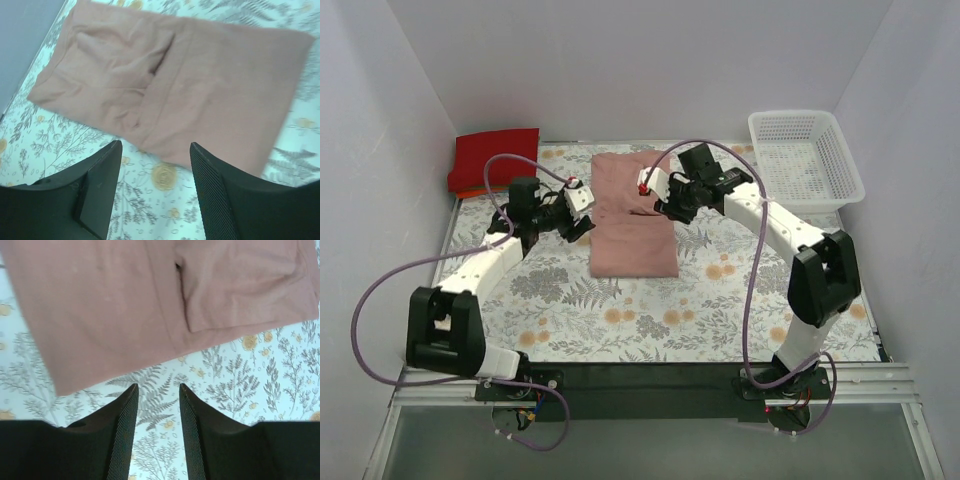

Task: Fold and stack the t-shirts
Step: Fold the tshirt

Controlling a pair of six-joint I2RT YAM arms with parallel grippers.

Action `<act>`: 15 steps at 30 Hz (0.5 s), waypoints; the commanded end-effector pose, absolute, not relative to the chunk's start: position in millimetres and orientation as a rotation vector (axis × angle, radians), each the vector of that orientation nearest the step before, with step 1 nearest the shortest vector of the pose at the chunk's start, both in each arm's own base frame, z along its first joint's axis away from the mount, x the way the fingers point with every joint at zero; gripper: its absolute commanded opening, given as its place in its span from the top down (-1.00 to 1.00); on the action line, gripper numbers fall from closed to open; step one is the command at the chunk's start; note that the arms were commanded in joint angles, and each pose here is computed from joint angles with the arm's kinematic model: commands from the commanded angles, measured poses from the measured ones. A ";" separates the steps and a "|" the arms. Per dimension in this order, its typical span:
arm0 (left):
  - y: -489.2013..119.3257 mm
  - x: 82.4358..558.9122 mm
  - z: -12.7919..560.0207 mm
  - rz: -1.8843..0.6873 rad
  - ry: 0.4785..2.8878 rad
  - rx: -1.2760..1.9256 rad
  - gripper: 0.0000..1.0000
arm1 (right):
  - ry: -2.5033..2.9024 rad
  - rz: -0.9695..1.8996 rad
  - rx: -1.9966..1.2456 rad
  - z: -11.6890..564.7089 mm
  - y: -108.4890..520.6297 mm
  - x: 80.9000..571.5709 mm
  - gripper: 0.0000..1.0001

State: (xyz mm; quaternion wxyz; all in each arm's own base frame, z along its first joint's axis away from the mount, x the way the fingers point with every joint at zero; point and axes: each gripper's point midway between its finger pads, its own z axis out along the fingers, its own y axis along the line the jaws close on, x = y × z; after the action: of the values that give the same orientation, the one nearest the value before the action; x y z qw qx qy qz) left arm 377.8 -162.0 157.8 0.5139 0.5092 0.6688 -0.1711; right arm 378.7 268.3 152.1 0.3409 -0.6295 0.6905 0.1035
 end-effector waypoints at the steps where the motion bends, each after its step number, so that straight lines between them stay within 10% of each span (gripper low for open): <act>1: -172.5 328.7 142.8 -0.549 1.639 1.245 -0.10 | 1.831 0.399 -1.719 132.3 273.2 319.2 0.12; 15: -181.2 271.6 48.6 -0.415 1.646 1.500 -0.19 | 1.888 0.394 -1.861 46.0 281.6 265.9 0.16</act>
State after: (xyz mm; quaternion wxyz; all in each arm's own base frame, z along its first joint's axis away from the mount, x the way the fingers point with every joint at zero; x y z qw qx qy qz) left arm 259.0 -183.6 51.3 0.4047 0.5781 0.6772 -0.2082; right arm 257.0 277.0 53.9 0.2089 -0.6783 0.6878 0.1525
